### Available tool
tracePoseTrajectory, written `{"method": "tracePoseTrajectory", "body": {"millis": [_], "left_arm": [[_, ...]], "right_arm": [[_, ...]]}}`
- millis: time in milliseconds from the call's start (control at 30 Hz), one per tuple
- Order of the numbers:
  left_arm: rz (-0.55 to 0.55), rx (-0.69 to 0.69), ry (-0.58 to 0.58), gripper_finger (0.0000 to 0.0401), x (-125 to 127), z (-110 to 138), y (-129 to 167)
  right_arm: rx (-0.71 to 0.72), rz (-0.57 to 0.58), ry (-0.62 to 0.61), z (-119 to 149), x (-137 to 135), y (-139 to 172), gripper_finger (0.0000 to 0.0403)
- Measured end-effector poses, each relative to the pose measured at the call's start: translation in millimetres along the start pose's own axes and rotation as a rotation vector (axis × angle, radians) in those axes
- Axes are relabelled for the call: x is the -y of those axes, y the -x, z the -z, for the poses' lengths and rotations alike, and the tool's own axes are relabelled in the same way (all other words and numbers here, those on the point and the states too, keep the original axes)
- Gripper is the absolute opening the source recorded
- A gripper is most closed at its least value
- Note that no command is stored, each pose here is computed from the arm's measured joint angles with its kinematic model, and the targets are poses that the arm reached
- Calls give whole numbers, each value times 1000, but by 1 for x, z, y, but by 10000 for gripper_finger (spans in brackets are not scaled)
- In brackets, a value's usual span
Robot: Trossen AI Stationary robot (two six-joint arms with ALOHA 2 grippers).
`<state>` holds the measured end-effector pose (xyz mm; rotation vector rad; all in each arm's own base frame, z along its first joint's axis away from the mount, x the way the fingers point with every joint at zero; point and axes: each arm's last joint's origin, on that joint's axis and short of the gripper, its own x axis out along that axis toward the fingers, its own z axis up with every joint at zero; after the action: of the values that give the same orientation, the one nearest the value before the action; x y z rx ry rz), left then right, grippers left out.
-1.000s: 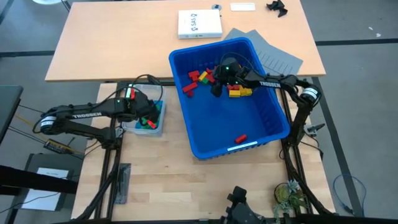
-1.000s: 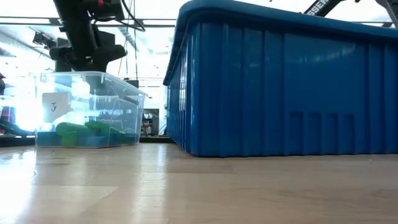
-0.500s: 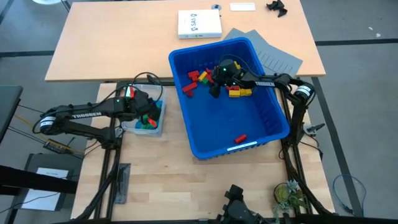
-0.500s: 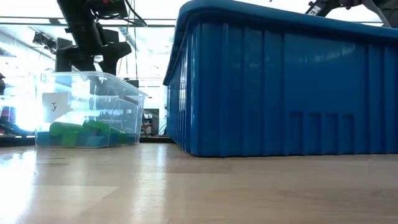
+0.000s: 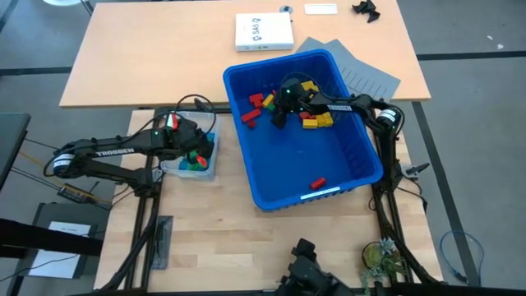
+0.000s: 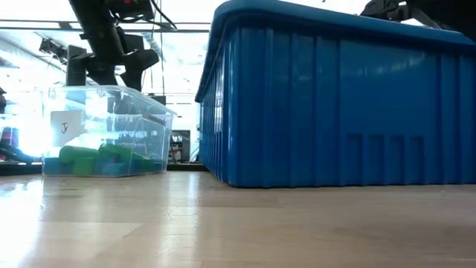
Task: Sort blocks
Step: Put the green block into the transparent bin
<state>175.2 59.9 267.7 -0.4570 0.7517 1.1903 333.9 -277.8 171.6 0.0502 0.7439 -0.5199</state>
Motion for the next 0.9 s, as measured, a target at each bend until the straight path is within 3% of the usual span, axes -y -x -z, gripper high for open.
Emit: {"method": "tracePoseTrajectory", "body": {"millis": [433,600,900], "left_arm": [[23,21,21,277,3,-2,0],[24,21,22,277,3,-2,0],[24,21,22,277,3,-2,0]], "right_arm": [[-55,-14,-3,7,4,1,252],[4,0,8,1,5,1,243],[101,-63,327,-6,5,1,228]]}}
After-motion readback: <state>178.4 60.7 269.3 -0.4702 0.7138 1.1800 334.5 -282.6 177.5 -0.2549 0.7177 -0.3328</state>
